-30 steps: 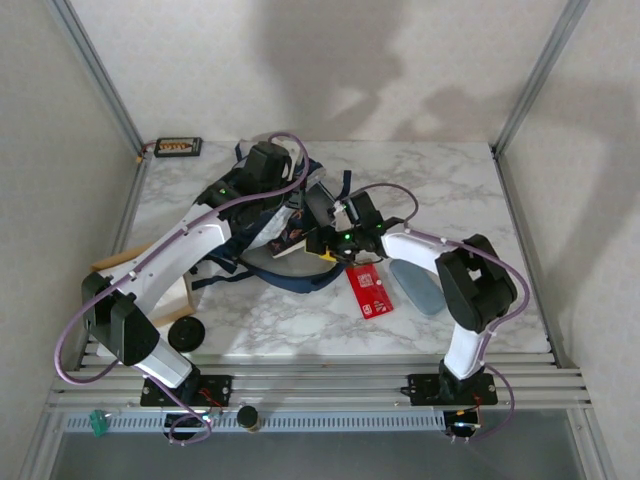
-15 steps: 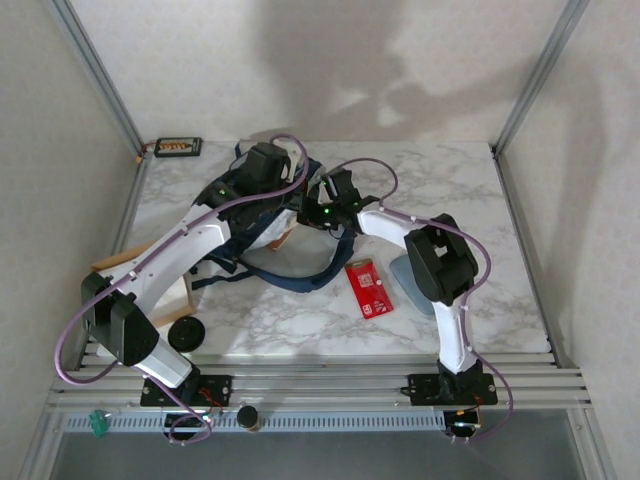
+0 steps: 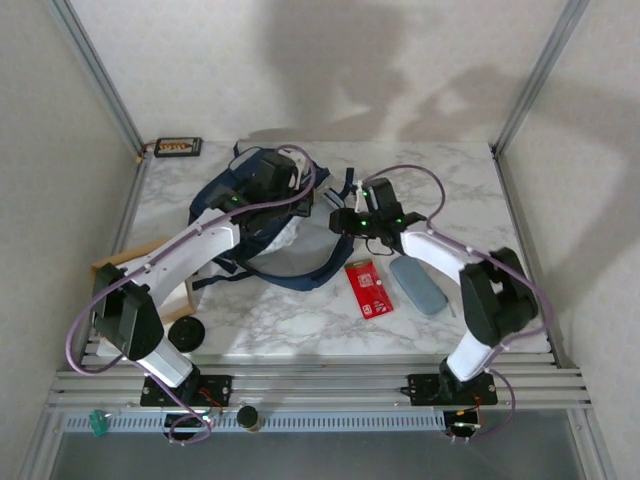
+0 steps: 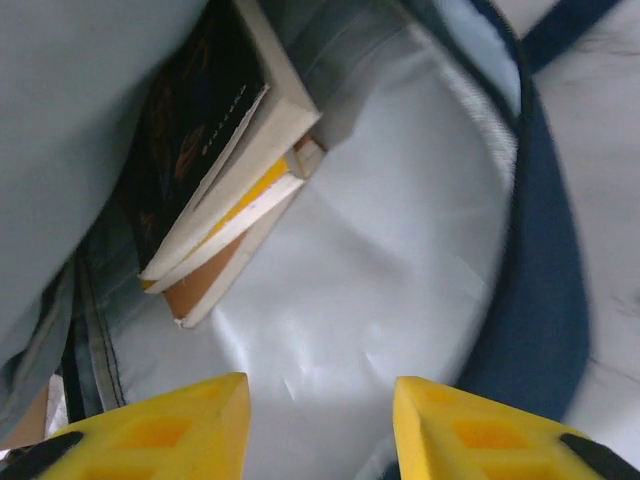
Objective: Pack the student bag
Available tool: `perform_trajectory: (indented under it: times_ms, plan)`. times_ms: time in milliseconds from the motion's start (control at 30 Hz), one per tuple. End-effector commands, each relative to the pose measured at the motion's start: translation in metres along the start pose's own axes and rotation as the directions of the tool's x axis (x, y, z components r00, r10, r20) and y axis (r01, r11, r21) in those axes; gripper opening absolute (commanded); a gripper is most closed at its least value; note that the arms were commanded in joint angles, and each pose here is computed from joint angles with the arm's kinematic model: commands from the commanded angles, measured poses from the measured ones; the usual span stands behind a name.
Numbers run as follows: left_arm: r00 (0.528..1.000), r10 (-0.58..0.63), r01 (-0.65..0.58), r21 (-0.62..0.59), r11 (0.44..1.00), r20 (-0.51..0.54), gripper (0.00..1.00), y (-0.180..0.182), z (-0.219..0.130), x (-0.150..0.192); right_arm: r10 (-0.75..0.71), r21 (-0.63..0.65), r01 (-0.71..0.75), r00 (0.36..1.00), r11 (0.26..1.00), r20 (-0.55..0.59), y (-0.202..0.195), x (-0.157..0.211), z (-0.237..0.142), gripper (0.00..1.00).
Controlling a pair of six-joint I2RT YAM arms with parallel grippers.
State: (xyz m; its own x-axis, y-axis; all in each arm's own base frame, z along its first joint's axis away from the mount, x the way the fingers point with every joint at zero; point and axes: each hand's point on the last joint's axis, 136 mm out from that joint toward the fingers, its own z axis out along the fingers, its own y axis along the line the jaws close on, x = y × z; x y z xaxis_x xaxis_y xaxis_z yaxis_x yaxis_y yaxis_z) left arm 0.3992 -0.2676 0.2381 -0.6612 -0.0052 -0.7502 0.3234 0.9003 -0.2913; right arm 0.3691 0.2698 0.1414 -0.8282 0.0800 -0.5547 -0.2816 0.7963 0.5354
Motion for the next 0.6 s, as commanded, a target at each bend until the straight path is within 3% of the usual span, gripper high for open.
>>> perform_trajectory:
  times_ms: [0,133,300,433,567]
  plan:
    - [0.999,-0.047,0.047,0.019,0.999,-0.021,0.00,-0.007,0.018,0.018,0.011,0.093,-0.010,1.000,0.996,-0.010,-0.016,0.014,-0.021,0.45]
    - [0.993,-0.086,0.096,0.126,0.987,-0.079,0.12,-0.017,0.017,0.045,0.050,0.076,-0.049,0.999,0.996,-0.010,-0.008,0.026,-0.046,0.49]
    - [0.979,-0.204,0.205,0.227,0.952,-0.030,0.54,-0.012,-0.026,0.038,0.040,0.079,-0.034,0.996,0.996,-0.074,0.016,0.056,-0.056,0.53]
    - [0.951,-0.304,0.292,0.145,0.945,0.063,0.70,0.027,-0.064,0.039,0.018,0.037,-0.012,0.988,0.999,-0.152,0.051,0.098,-0.041,0.53]
    - [0.916,-0.380,0.385,-0.012,0.923,0.126,0.74,0.078,-0.087,0.056,0.002,0.012,0.000,0.974,1.000,-0.226,0.078,0.139,-0.014,0.54]
